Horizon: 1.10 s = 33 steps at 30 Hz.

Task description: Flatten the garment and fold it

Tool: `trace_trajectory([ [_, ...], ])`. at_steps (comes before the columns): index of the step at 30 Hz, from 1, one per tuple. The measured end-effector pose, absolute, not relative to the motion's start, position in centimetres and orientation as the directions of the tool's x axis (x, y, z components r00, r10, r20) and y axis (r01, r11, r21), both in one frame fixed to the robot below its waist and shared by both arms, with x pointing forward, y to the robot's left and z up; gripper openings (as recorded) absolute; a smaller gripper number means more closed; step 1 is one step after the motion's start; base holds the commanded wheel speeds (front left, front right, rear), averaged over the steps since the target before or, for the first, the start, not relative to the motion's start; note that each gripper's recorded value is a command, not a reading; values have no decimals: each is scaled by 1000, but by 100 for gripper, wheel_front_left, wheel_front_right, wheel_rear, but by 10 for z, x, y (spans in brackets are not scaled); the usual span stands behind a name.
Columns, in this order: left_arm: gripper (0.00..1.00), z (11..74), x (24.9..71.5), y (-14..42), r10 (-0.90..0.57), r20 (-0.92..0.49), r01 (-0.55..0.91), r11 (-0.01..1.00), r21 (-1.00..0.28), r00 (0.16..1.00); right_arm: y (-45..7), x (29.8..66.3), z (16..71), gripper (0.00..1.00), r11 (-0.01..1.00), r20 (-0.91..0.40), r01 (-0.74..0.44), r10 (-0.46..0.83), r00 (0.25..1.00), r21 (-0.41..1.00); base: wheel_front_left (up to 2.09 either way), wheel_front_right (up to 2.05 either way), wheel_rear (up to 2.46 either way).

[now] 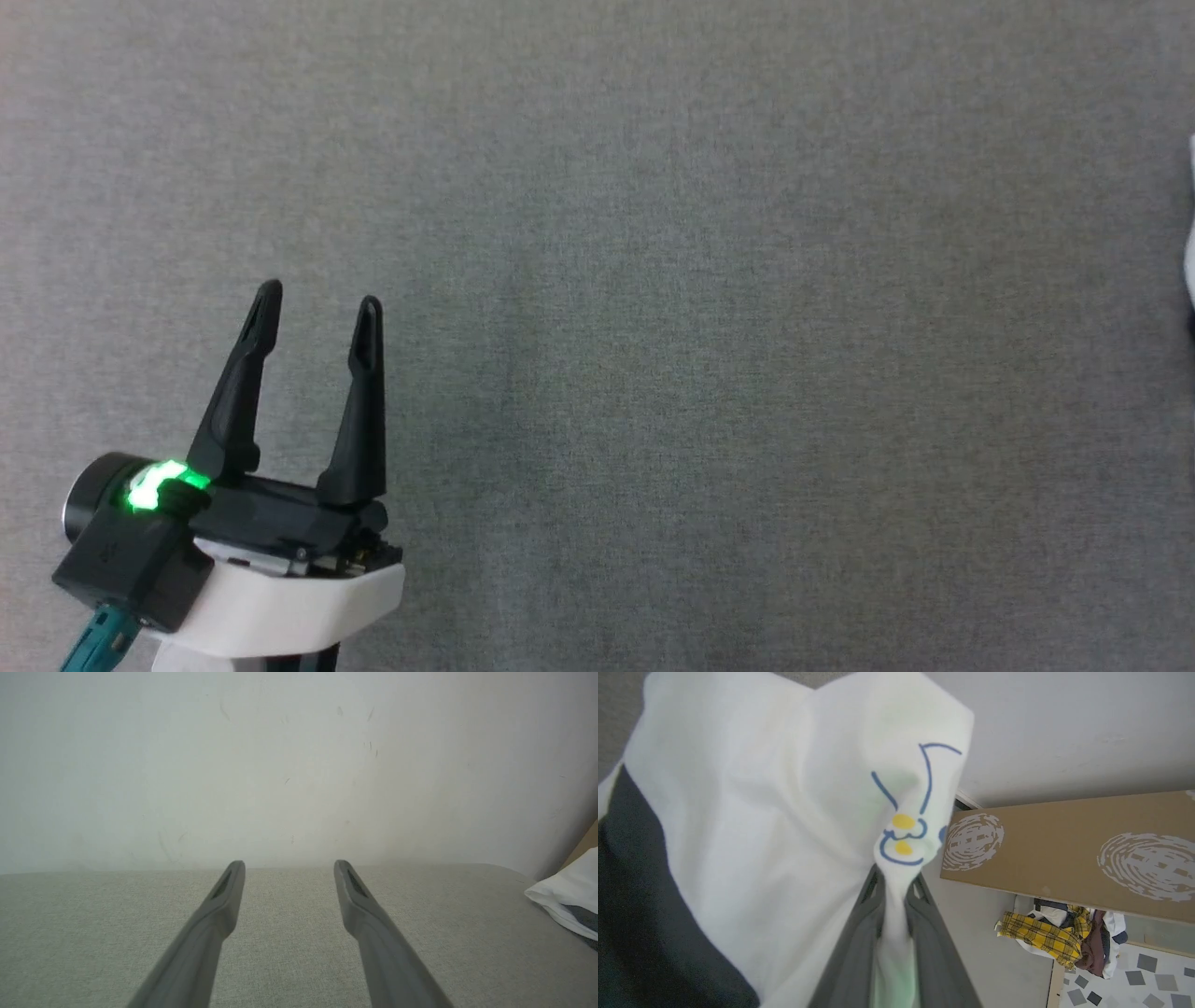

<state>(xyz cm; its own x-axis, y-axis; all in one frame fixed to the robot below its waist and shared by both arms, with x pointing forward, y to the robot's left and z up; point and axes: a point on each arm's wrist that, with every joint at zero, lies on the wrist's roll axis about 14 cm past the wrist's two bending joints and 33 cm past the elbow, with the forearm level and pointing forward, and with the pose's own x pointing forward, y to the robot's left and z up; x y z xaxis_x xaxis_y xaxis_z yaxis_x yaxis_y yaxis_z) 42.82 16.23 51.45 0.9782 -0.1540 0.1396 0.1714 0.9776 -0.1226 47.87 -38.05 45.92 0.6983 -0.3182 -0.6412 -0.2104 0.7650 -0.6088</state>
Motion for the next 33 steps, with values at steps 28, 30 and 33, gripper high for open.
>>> trace_trajectory([
  [28,100,495,445,149,-150,127,174,964,-199,980,-404,485,428,100,785,-590,-121,-345,730,-608,0,0,0],
  [30,100,501,440,152,-132,133,157,967,-199,982,-397,478,430,100,817,-566,-81,-320,759,-570,0,0,0],
  [33,100,508,428,155,-116,135,142,970,-199,984,-378,461,428,100,865,-528,-33,-275,804,-500,0,0,0],
])
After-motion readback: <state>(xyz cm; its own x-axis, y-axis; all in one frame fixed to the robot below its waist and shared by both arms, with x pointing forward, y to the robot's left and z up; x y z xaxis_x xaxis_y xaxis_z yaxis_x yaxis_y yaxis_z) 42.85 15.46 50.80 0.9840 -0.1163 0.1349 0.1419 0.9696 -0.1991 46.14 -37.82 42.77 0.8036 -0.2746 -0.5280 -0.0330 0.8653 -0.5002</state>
